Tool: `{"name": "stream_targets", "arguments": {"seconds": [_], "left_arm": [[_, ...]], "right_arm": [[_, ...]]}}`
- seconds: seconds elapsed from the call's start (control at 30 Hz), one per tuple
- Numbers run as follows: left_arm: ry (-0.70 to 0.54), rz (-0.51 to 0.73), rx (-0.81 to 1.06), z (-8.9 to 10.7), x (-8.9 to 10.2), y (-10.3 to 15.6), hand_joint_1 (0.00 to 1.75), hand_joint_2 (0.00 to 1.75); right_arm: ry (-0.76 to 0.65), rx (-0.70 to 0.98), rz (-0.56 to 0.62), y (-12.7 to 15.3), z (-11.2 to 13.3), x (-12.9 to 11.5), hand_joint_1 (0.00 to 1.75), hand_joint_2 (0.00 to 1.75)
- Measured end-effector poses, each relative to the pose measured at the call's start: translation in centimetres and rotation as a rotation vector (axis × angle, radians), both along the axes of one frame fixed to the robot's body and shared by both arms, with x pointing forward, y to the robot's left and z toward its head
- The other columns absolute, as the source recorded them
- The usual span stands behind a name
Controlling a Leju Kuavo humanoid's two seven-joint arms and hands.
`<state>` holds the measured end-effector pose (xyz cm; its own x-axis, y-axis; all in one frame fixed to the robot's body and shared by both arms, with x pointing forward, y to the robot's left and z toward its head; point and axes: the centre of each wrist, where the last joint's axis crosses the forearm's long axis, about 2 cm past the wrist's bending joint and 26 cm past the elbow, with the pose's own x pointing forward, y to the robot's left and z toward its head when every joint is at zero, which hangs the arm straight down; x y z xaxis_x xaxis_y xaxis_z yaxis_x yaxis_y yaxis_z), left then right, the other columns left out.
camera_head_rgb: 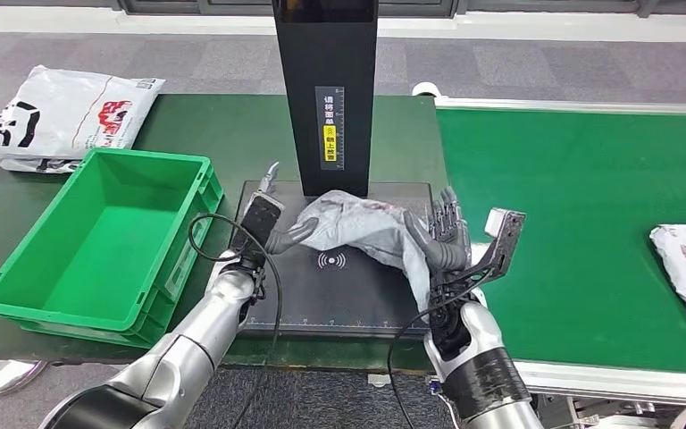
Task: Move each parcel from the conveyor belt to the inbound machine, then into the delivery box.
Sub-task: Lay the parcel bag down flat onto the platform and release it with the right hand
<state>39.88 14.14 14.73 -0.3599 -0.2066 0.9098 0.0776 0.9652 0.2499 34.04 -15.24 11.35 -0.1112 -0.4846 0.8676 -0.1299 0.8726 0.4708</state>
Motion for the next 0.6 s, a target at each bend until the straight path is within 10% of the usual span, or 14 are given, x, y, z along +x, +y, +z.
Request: {"name": "stream_targets", "arguments": {"seconds": [0.03,0.17,0.43,0.57,0.6], "left_arm": [[-0.001,-0.011,0.011,-0.1,-0.1,-0.1,0.0,1.75],[0.009,-0.029,0.028,-0.2,-0.2,-0.5,0.0,1.75],[0.008,-0.032,0.015,0.4,0.4,-0.8,0.0,1.75],[0.009,-0.033,0.017,0.4,0.5,-0.9,0.0,1.75],[0.009,-0.033,0.017,0.3,0.5,-0.9,0.0,1.75]], "right_arm": [[-0.003,-0.001,-0.002,-0.2,0.0,0.1,0.0,1.75],[0.013,0.056,0.123,-0.8,-0.2,0.2,0.0,0.0],[-0.003,0.206,0.444,-1.4,-1.5,0.0,0.0,0.0],[0.014,0.201,0.451,-1.7,-2.1,0.0,0.0,1.75],[0.013,0.193,0.447,-1.8,-2.2,0.0,0.0,1.75]]}}
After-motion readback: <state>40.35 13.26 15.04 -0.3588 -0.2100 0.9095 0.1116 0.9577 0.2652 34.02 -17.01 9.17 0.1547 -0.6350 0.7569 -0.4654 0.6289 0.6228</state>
